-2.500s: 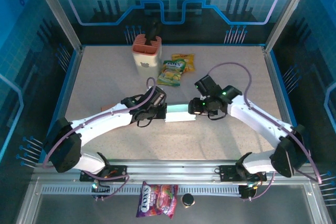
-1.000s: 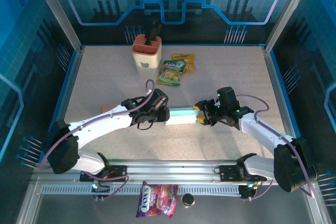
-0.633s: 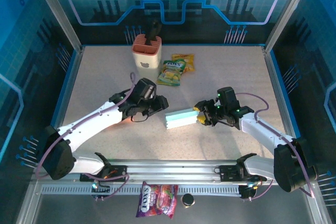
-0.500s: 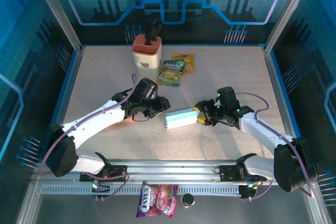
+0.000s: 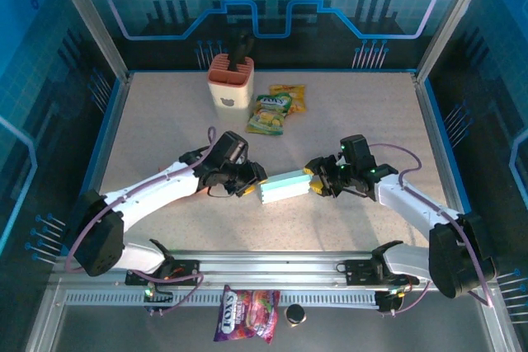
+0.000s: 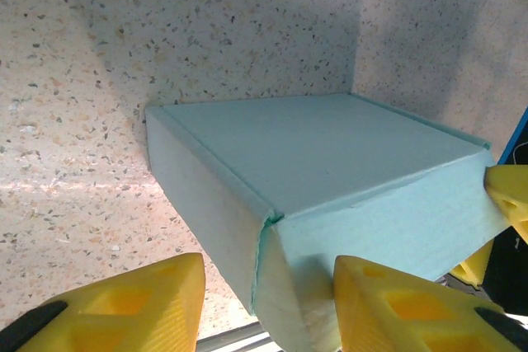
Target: Fold the paper box
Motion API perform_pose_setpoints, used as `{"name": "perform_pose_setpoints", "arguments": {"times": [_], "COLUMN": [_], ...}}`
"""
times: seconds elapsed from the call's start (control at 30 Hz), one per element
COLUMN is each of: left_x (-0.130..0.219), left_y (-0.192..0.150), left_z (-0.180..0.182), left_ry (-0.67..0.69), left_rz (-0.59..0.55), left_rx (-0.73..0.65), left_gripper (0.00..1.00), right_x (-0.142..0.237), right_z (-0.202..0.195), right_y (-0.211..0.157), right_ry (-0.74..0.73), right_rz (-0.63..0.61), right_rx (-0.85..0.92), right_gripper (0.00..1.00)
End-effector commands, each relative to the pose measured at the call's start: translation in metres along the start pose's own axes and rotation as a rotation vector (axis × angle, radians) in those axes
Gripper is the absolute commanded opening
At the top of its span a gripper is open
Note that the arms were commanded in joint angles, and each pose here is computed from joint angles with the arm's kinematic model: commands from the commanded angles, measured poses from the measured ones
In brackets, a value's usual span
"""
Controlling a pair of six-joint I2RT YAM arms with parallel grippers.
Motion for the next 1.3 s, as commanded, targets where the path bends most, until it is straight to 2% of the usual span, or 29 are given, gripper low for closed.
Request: {"name": "perform_pose_setpoints", "arguments": {"times": [0.0,0.4,0.77,1.07,1.17,1.27], "left_x": [0.000,-0.020,-0.029,-0.031,-0.030,-0.030], "left_y": [-0.006,-0.021,-0.027,-0.026,-0.025,-0.026], "left_z": [0.003,0.023,0.033,0.030,0.029,0.029], "left_ry": [-0.027,0.047,0.110,0.113,0.113,0.113], "left_rz": [0.010,0.038,0.062,0.061,0.060,0.058], "left_rx": [0.009,-0.104,-0.152,-0.160,-0.164,-0.164], "left_gripper": [0.43,0.35,0.29,0.28,0.28,0.28], "right_x": [-0.004,0.002,0.034,0.023,0.018,0.019], "right_z": [-0.020,-0.022,0.004,0.000,-0.003,-0.017], "right_y": [0.007,0.005,-0.011,-0.009,-0.007,-0.004], "right_ry": [-0.128,-0.184,-0.180,-0.204,-0.253,-0.342], "right_rz": [-0.054,-0.060,-0.097,-0.081,-0.077,-0.103], "right_rx": [-0.053,-0.032,0.127,0.118,0.113,0.101], "right_gripper": [0.51,0.52,0.54,0.53,0.52,0.47]}}
Point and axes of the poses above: each hand's point on the last joint's axis, 136 mm out from that joint toward the fingers, its own x axis back along the fingers, its own z axis along the line the jaws close on, y = z × x, the point moved 10 cm from there along x, back along the fingers, and after that the axes turned 11 degrees about -x, right-handed, at the moved point
